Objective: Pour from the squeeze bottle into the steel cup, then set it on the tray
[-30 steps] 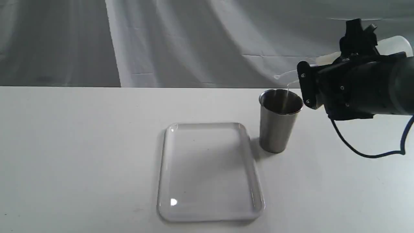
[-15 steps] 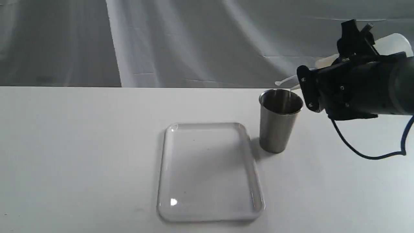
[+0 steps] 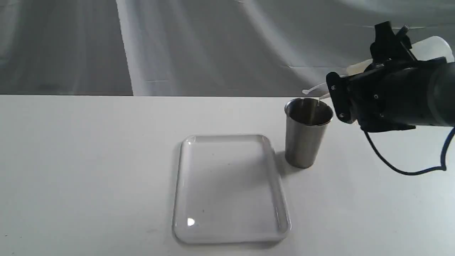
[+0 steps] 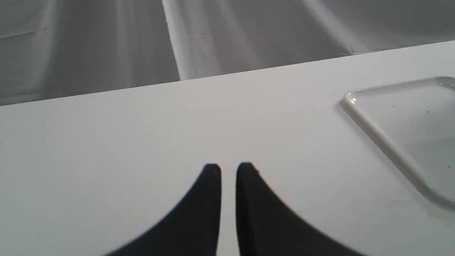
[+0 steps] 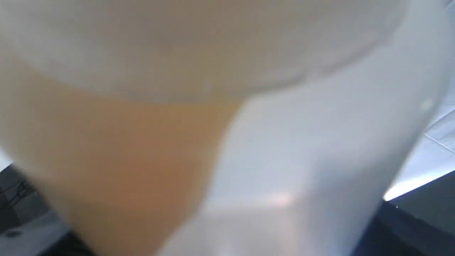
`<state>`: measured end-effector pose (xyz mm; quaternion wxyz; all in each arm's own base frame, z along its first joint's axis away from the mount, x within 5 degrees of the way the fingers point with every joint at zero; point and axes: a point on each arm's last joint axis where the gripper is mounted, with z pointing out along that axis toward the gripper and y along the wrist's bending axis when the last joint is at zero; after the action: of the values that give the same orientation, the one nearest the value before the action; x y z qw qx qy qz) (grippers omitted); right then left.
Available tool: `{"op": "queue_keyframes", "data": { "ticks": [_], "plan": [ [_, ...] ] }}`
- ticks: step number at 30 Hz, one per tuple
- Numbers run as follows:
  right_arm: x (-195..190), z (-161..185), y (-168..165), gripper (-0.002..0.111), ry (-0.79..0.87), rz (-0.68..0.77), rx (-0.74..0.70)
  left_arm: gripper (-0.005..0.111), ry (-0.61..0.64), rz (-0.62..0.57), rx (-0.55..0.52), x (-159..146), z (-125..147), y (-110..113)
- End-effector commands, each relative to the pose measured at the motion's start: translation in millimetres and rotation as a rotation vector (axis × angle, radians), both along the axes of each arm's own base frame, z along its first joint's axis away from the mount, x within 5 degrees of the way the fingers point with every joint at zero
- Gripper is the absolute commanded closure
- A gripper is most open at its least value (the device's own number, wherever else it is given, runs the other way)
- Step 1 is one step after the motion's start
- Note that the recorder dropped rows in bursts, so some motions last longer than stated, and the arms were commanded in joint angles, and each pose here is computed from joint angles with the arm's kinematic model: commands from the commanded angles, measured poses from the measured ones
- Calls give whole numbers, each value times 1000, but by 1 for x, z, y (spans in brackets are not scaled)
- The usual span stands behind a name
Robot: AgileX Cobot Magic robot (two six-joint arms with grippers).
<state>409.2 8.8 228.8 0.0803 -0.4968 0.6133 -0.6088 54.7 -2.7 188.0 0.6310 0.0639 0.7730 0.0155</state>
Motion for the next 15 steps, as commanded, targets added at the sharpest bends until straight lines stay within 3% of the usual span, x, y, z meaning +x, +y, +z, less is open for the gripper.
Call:
{"op": "queue_keyframes", "data": {
  "ticks": [1,15],
  "plan": [
    [0,10,-1,59,-12,2,-57,98,-7,-3,-2,0,-1,0],
    [0,10,-1,59,16,11,-87,98,-7,-3,-2,0,-1,0]
  ]
}}
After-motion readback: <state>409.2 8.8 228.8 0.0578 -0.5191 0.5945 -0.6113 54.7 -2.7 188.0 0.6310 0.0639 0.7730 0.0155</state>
